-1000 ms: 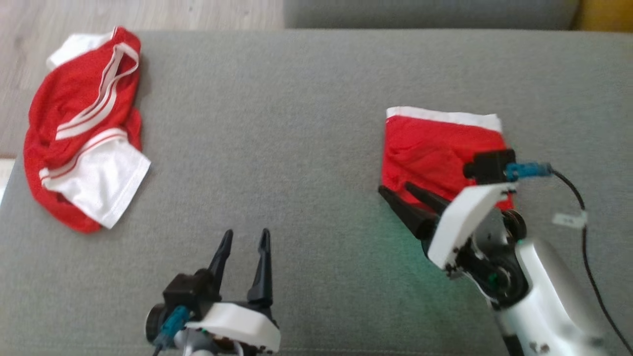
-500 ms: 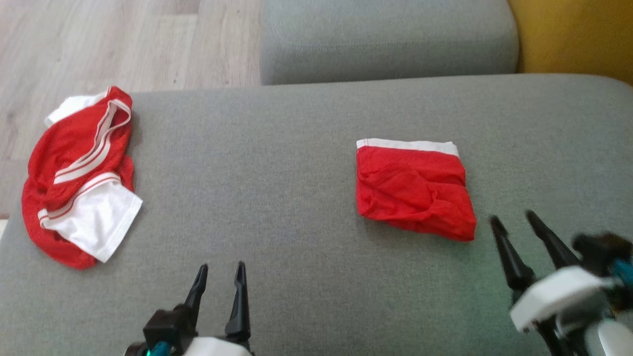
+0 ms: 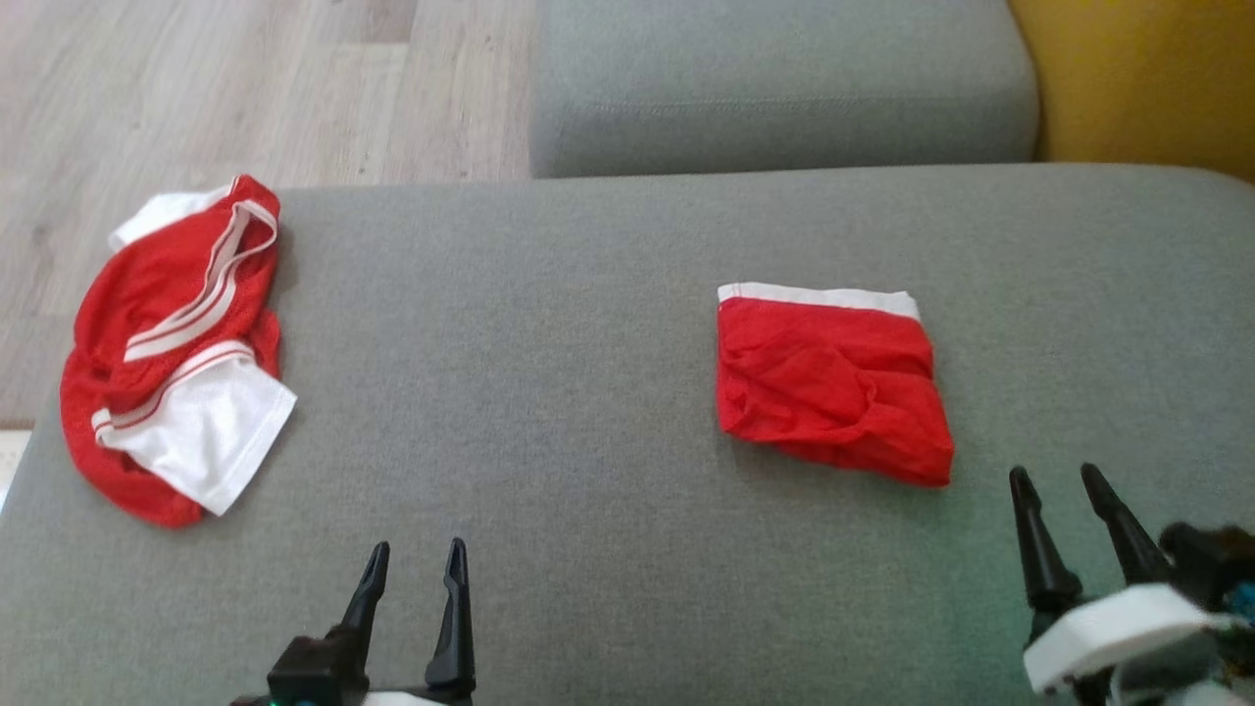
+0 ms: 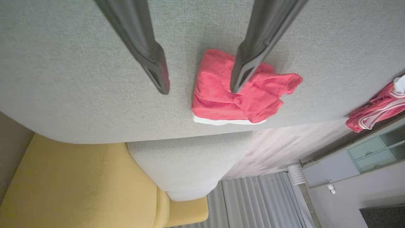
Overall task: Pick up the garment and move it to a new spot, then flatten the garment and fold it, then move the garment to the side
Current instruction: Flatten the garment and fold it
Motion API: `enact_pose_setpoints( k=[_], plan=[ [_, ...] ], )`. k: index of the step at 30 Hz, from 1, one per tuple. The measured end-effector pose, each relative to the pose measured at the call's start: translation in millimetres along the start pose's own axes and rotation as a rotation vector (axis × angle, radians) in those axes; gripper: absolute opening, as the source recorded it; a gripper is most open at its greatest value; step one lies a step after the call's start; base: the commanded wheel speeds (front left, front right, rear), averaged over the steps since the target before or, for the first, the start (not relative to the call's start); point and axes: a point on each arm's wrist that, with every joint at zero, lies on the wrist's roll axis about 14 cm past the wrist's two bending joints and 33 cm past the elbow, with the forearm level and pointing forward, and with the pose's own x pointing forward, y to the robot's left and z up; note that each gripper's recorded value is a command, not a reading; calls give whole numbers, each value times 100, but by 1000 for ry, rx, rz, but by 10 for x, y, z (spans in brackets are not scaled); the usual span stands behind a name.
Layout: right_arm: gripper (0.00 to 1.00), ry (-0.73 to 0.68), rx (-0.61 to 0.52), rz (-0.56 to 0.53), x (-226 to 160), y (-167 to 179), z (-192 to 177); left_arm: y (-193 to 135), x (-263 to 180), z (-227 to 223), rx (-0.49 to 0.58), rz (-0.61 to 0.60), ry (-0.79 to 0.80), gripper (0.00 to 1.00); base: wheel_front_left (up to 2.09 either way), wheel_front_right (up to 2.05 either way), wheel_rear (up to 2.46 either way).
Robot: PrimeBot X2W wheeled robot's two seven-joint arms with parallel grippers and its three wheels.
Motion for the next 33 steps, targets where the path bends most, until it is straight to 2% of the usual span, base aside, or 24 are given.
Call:
enact_pose_setpoints(
  k=[1,4,9,15,18,21,29,33],
  plan=[
    [0,0,0,0,0,0,0,0,0,0,0,0,0,100,0,0,0],
    [0,34,-33,19,243,-29,33,18,39,-19,8,3,9,100,0,0,0],
    [0,83,-77,50,876,-72,172,35,245,-11,23,1,12,100,0,0,0],
    [0,248,-94,132,1302,91,-244,167,410,-10,33,47,15,100,0,0,0],
    [0,338,-113,180,1377,207,-509,235,392,-68,32,79,37,100,0,0,0],
    [0,377,-122,220,1442,304,-620,302,369,-102,24,110,51,100,0,0,0],
    [0,400,-126,412,1280,809,-632,305,356,-51,21,122,34,100,0,0,0],
    [0,450,-143,489,1098,937,-676,282,363,-16,21,115,21,100,0,0,0]
  ],
)
